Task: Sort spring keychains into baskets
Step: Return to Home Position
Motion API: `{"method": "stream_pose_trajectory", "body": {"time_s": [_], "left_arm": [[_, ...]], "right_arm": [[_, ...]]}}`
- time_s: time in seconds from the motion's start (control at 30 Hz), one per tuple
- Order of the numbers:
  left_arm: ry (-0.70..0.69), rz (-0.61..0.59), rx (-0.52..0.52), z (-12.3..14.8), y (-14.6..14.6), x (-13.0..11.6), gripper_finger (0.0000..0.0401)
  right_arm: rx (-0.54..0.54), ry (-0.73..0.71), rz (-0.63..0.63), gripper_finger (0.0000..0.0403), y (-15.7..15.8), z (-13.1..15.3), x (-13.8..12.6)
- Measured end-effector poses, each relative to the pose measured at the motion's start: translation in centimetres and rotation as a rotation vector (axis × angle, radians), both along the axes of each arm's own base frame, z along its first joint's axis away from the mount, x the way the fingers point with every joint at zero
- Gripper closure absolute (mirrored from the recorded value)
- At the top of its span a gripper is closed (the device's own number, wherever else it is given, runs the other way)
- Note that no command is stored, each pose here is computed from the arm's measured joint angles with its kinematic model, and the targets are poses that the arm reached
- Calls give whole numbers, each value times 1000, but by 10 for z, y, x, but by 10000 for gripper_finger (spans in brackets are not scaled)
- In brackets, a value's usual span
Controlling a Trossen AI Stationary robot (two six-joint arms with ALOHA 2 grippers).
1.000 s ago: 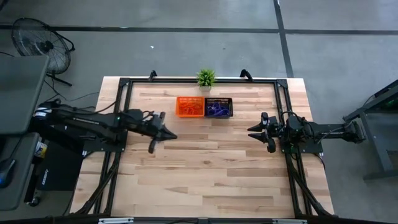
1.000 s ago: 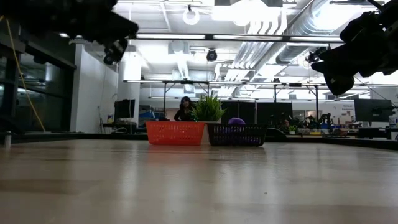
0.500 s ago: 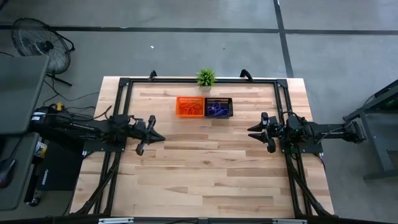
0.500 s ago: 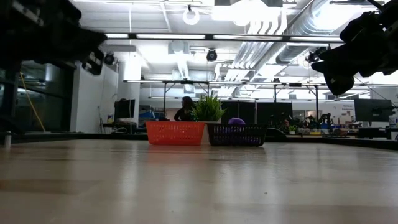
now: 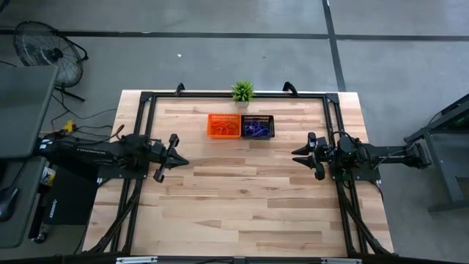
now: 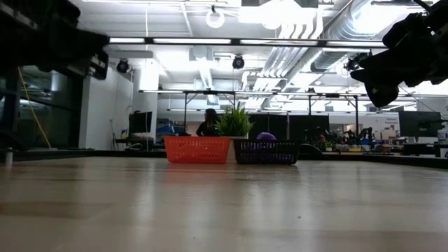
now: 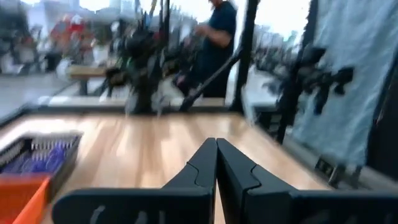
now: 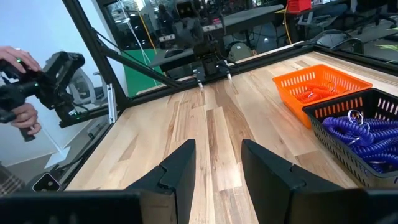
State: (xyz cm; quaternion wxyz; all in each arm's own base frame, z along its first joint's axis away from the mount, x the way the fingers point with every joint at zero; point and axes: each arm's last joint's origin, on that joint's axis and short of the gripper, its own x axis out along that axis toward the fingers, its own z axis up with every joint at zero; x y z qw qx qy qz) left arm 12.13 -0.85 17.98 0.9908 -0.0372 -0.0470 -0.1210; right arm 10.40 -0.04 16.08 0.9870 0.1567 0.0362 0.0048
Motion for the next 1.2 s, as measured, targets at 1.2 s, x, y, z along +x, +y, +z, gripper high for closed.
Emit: {"method": "stream_pose_trajectory", "body": {"time_s": [1.2], "left_arm": [[77, 148, -56, -10, 11, -24, 400]], "right_arm": [[0, 2, -2, 279, 0, 0, 0]]}}
